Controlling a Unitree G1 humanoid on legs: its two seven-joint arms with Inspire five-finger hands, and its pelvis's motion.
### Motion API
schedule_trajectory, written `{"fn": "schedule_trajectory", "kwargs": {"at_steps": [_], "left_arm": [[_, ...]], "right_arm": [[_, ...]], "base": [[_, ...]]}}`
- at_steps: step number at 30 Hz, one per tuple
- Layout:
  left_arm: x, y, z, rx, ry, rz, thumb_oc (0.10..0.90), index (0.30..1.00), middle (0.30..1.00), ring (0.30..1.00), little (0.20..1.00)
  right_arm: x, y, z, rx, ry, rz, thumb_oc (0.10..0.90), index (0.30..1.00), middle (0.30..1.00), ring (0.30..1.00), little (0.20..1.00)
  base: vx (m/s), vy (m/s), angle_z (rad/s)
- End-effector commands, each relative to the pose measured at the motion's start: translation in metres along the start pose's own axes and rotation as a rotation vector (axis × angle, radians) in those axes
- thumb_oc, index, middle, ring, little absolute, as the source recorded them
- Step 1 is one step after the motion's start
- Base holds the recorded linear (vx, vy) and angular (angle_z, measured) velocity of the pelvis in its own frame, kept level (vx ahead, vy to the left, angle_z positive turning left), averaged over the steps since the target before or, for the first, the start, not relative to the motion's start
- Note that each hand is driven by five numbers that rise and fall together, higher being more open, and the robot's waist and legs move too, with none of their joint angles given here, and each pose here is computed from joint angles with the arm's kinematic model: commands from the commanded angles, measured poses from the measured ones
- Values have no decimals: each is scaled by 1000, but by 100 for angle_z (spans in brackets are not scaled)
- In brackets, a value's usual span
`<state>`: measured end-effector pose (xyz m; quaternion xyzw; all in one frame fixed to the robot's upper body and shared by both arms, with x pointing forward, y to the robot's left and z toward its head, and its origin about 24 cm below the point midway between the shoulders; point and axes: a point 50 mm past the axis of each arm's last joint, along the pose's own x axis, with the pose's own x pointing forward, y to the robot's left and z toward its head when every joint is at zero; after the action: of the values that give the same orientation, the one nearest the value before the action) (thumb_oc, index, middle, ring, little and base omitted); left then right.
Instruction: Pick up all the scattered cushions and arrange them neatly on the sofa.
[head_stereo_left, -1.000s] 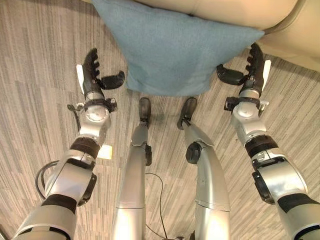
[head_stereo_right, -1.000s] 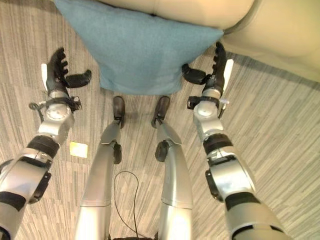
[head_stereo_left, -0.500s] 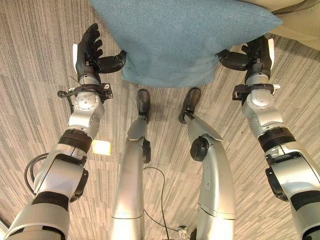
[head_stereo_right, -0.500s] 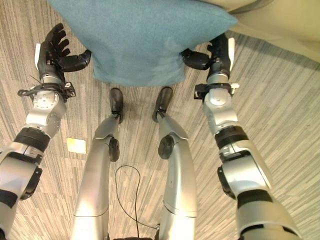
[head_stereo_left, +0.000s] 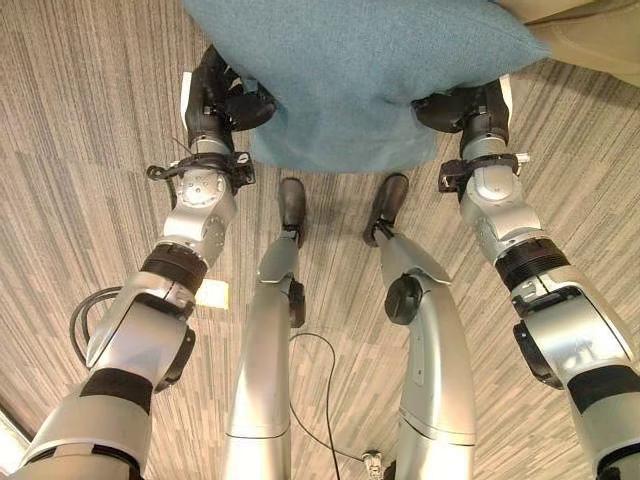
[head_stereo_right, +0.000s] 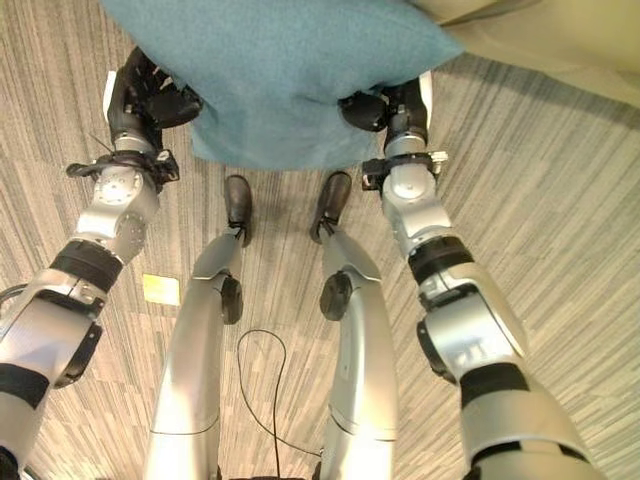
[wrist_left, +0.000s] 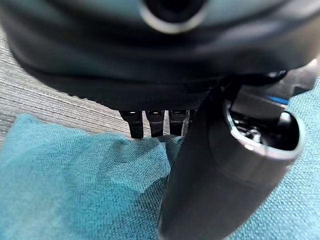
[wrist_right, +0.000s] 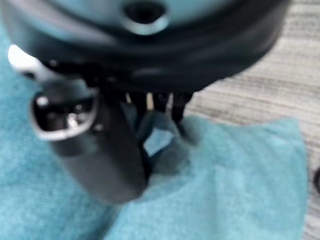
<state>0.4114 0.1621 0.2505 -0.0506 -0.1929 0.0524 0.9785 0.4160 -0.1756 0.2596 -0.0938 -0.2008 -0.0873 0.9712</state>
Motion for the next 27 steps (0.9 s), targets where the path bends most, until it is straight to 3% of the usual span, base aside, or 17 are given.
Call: {"fn": "schedule_trajectory", "kwargs": {"at_steps": [1,6,16,27], "left_arm": [[-8,-53,27,-167,-177,-155,400,300,300,300,300],[-11,-55,39,-253,-232,-143,400,300,300,300,300],[-36,-44,12,-248,-218,-151,400,300,300,300,300],[-102,-47,-57,-263,-50,-219,400,300,300,300,300]], "right_arm": [[-26,111,35,142,-133,333,400,300,300,300,300],[-24,106,51,208,-200,298,400,300,300,300,300],[-35,77,40,262,-263,228,400,300,300,300,300],[-103,72,-31,315,-138,269,400,300,300,300,300]], "base": [[0,0,0],[0,0,0],[-23,-4,0],[-63,-50,2]]}}
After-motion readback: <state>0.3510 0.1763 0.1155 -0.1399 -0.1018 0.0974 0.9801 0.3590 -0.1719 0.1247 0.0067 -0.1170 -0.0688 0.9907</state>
